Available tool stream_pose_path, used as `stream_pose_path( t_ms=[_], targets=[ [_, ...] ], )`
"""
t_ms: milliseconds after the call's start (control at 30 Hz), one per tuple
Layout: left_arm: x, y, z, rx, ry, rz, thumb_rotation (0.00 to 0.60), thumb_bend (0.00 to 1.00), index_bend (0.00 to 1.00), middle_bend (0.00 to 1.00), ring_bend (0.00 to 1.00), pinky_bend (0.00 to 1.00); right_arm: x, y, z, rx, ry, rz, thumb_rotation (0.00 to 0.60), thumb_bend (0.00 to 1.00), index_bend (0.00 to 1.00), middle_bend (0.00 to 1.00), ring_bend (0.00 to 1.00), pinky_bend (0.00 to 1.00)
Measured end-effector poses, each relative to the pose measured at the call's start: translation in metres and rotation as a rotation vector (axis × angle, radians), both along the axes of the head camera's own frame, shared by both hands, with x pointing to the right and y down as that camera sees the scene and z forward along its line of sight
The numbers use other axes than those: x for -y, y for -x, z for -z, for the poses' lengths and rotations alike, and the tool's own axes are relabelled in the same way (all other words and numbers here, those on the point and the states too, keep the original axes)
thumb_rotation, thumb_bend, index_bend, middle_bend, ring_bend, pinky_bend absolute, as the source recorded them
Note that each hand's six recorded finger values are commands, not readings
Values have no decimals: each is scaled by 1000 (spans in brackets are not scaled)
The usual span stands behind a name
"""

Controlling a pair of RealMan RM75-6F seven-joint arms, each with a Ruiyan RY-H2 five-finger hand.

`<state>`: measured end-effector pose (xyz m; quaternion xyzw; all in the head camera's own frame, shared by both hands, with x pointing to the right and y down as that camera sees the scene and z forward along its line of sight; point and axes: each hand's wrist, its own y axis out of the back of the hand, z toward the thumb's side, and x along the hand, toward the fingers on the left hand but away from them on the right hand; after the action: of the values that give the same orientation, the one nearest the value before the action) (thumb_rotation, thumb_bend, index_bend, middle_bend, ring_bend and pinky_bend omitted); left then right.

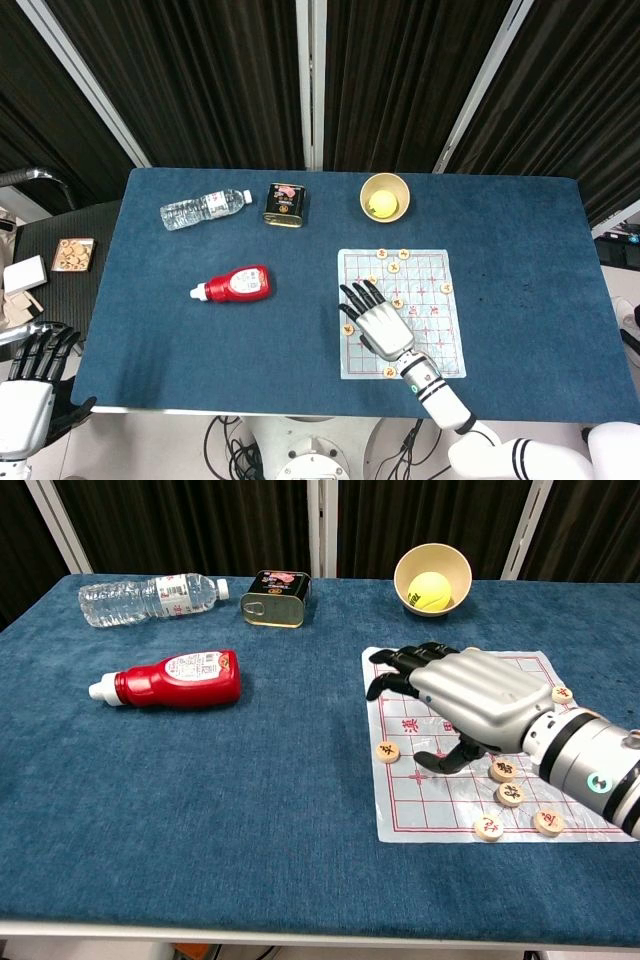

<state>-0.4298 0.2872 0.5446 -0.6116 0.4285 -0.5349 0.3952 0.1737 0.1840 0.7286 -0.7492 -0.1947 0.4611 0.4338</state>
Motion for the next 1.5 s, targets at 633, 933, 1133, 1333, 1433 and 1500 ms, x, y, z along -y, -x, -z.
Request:
stream_pose_path(
  t_ms=[633, 933, 1133, 1333, 1433, 1500],
  targets=[
    [-3, 11, 3, -8, -16, 25, 600, 123, 91, 67, 0, 0, -5, 11, -16, -4, 31, -11, 600, 276, 397, 0, 0, 0],
    [-4, 13, 3, -6, -13, 27, 600, 123, 90, 67, 0, 0, -5, 11, -19, -3, 34, -18, 600, 286, 474, 0, 0, 0],
    [-5, 13, 2, -7, -13, 29, 600, 123, 90, 67, 0, 0, -3, 11, -19, 4, 33, -29, 600, 294, 492, 0, 0, 0],
    [-5, 14, 1, -8, -10, 32, 600, 123, 90, 67, 0, 0, 0, 12, -17, 20, 31, -40, 600, 295, 494, 0, 0, 0],
    [-5, 15, 1, -9, -10, 32, 600, 123, 90, 67, 0, 0, 2, 13, -16, 24, 28, -47, 600, 296, 494, 0, 0, 0],
    [-6, 15, 1, -9, -9, 32, 600, 123, 90, 67, 0, 0, 4, 13, -15, 26, 27, -51, 600, 296, 494, 0, 0, 0]
  ],
)
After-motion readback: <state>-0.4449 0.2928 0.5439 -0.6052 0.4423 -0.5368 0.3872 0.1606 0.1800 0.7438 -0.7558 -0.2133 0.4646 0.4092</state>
